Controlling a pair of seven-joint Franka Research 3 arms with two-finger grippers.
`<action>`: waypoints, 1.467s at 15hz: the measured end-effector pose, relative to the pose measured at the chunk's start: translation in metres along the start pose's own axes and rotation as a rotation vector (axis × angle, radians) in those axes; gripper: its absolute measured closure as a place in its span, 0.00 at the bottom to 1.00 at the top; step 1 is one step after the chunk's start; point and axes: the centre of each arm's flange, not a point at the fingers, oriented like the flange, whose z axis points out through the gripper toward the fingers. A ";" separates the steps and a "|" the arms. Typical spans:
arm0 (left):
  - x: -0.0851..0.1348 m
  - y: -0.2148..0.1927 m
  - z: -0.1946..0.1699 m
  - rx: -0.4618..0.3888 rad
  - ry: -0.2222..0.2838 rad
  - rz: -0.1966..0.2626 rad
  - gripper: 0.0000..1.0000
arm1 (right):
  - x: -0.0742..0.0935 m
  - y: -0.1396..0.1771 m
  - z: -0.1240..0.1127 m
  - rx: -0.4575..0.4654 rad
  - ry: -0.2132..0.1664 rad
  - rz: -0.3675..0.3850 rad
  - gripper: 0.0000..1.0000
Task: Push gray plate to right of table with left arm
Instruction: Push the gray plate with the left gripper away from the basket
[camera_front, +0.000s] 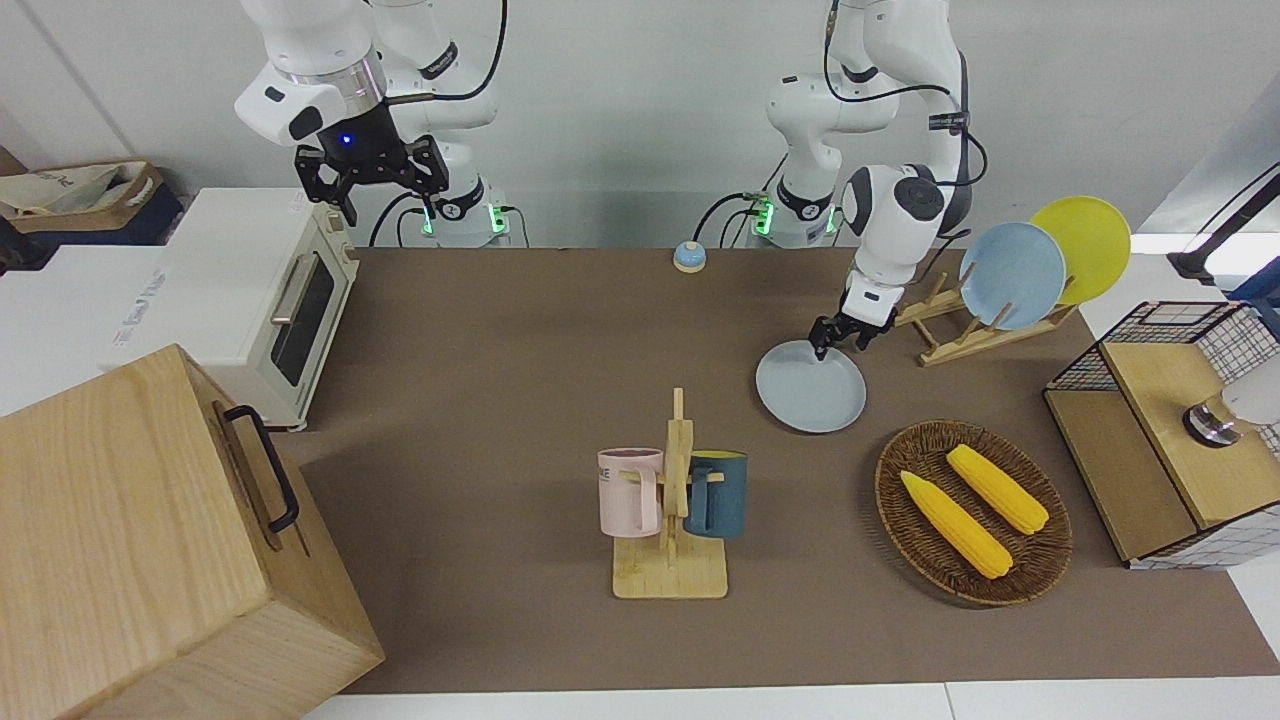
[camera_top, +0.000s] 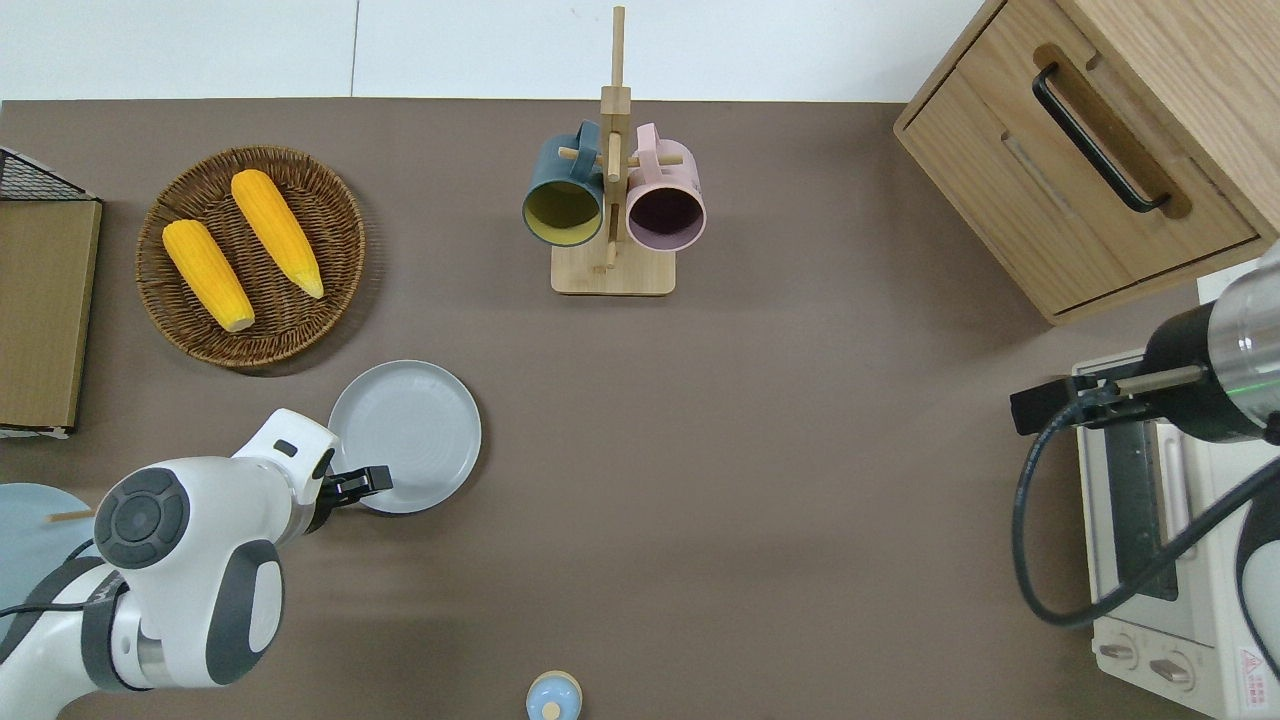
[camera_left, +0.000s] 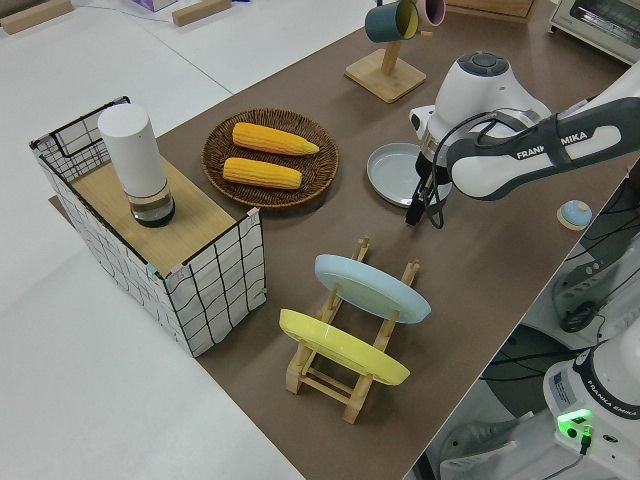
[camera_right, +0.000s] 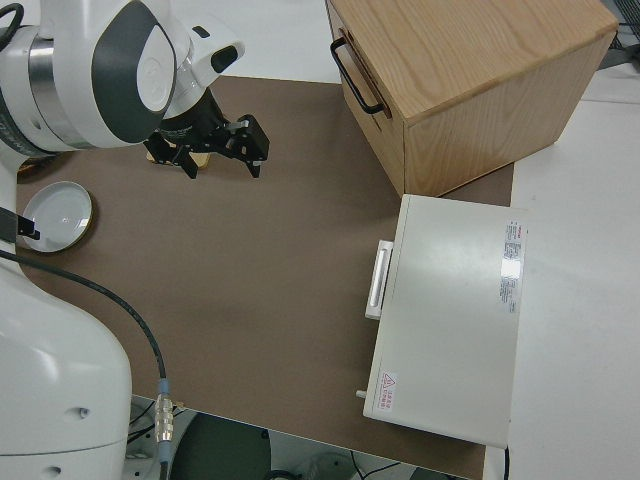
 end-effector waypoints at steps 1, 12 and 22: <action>0.000 0.000 0.001 0.000 -0.001 -0.001 0.16 | 0.000 0.000 0.000 0.000 0.000 0.000 0.01; 0.001 0.007 0.002 -0.007 0.021 -0.020 0.93 | 0.000 0.000 0.000 0.000 0.000 0.000 0.01; -0.011 0.038 0.001 -0.014 0.030 -0.072 0.96 | 0.000 0.000 0.000 0.000 0.000 0.000 0.01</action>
